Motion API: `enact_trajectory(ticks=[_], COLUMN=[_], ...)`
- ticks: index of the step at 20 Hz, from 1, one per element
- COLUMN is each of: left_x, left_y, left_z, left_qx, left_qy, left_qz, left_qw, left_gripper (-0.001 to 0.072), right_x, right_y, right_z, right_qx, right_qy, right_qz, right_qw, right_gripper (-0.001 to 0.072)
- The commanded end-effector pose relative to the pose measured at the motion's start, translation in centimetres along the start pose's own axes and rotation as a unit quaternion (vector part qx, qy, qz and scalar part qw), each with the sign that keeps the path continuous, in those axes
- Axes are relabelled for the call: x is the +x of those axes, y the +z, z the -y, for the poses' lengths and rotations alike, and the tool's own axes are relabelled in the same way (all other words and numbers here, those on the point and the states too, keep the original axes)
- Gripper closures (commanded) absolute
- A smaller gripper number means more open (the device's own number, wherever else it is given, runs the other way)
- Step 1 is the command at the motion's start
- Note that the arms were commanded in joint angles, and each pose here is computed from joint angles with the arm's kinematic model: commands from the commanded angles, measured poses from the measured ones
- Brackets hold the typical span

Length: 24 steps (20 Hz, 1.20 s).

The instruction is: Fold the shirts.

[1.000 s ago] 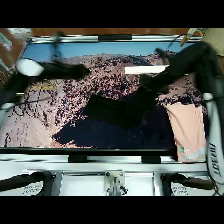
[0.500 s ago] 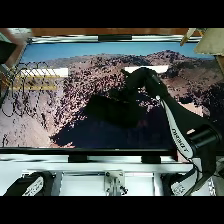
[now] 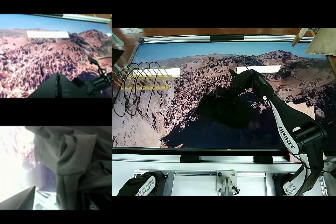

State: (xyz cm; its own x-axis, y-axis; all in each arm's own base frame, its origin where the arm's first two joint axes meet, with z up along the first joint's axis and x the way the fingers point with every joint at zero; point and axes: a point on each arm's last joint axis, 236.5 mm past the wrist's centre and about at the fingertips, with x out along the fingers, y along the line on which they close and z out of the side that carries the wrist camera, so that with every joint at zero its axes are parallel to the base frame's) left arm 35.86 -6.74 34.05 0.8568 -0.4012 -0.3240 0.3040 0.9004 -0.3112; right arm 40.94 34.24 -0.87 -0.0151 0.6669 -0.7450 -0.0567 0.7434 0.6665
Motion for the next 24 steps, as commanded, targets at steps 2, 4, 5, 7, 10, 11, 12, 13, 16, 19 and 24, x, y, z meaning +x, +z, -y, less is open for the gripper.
enact_trajectory(ticks=[2,4,5,7,10,11,12,13,16,19,24], left_x=[0.5,0.7,0.7,0.7,0.7,0.7,0.7,0.7,1.0,1.1,1.1], left_y=[-0.3,-0.4,-0.4,-0.4,-0.4,-0.4,-0.4,-0.4,-0.6,-0.6,-0.6], left_z=[-0.4,-0.5,-0.5,-0.6,-0.6,-0.6,-0.6,-0.6,-0.8,-0.9,-0.9], left_qx=[-0.004,-0.005,-0.006,-0.006,-0.006,-0.005,-0.005,-0.004,-0.006,-0.005,-0.001], left_qy=[0.001,0.001,0.001,0.001,0.001,0.001,0.001,0.001,0.002,0.002,0.002], left_qz=[-0.008,-0.01,-0.01,-0.01,-0.01,-0.01,-0.01,-0.011,-0.014,-0.015,-0.015], left_qw=[1.0,1.0,1.0,1.0,1.0,1.0,1.0,1.0,1.0,1.0,1.0], left_gripper=[0.068,0.0681,0.0681,0.0681,0.068,0.0681,0.068,0.068,0.068,0.068,0.0679], right_x=[-0.8,-1.0,-1.1,-1.0,-1.7,-2.5,-3.7,-5.3,-11.3,-15.9,-10.6], right_y=[-0.9,-0.9,-0.7,-0.8,-1.2,-1.1,-0.8,-0.4,0.2,-3.6,-7.9], right_z=[-3.4,-4.8,-5.5,-6.2,-4.7,-3.6,-2.1,-0.6,5.8,15.3,18.9], right_qx=[-0.048,-0.059,-0.056,-0.053,-0.054,-0.055,-0.055,-0.054,-0.032,0.022,0.097], right_qy=[0.05,0.078,0.092,0.103,0.087,0.074,0.055,0.036,-0.062,-0.227,-0.189], right_qz=[-0.019,-0.017,-0.012,-0.011,-0.029,-0.031,-0.03,-0.025,-0.01,-0.078,-0.133], right_qw=[0.997,0.995,0.994,0.993,0.994,0.995,0.997,0.998,0.998,0.971,0.968], right_gripper=[0.0049,0.0049,0.0049,0.0049,0.0049,0.0049,0.0049,0.0049,0.0049,0.0049,0.0049])
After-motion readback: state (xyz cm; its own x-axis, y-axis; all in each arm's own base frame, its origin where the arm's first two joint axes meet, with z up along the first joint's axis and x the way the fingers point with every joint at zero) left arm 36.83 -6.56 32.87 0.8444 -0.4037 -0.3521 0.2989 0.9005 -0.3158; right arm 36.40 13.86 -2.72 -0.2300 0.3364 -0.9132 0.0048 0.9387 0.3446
